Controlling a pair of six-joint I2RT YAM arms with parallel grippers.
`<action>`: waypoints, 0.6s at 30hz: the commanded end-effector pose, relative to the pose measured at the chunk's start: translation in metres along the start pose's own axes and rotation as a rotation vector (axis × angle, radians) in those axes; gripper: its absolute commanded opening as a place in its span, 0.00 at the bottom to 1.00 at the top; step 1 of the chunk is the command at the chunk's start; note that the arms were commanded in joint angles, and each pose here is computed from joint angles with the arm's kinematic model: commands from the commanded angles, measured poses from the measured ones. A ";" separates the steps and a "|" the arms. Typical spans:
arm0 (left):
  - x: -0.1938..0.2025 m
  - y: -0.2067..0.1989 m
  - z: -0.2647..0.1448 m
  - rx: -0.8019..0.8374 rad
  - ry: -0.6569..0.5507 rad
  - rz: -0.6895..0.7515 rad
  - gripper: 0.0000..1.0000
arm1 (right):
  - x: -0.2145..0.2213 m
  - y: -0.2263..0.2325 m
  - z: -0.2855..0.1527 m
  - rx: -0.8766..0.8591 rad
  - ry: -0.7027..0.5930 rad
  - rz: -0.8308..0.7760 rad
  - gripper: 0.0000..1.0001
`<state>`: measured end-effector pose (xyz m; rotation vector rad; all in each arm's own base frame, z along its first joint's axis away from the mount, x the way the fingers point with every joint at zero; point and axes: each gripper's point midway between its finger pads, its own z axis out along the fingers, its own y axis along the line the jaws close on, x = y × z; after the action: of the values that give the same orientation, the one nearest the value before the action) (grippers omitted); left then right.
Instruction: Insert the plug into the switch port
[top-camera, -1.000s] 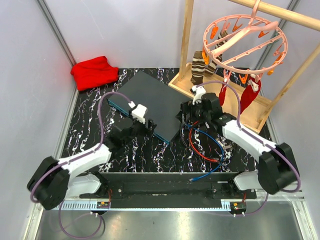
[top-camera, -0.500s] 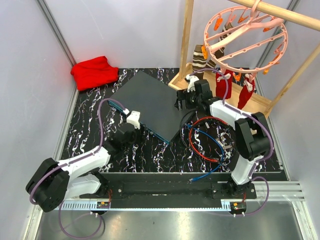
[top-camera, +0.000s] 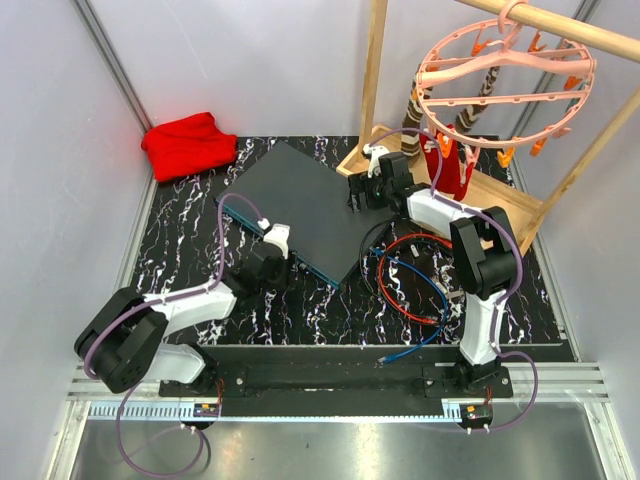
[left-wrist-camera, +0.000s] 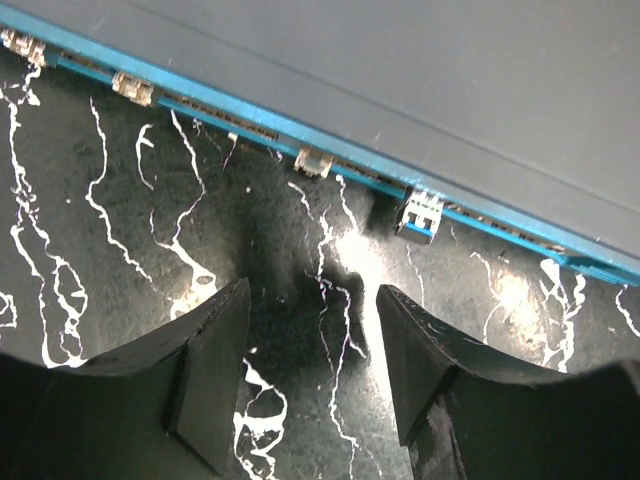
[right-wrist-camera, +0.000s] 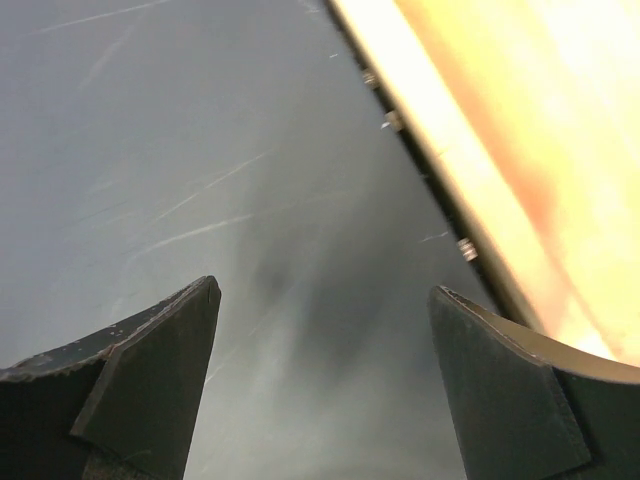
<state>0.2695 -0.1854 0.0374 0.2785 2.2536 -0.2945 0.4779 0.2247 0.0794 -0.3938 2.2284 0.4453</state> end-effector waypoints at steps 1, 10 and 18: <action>-0.034 -0.012 0.006 0.028 -0.092 -0.026 0.57 | -0.025 -0.020 0.007 0.084 -0.053 -0.042 0.94; -0.032 -0.015 0.015 0.028 -0.074 -0.024 0.57 | -0.010 -0.033 0.024 0.099 0.003 -0.074 0.94; -0.033 -0.016 0.020 0.023 -0.071 -0.025 0.56 | 0.016 -0.016 0.033 -0.019 0.103 -0.064 0.94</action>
<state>0.2809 -0.1951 0.0316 0.2788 2.2633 -0.2933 0.5027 0.2164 0.0650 -0.4522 2.2513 0.3437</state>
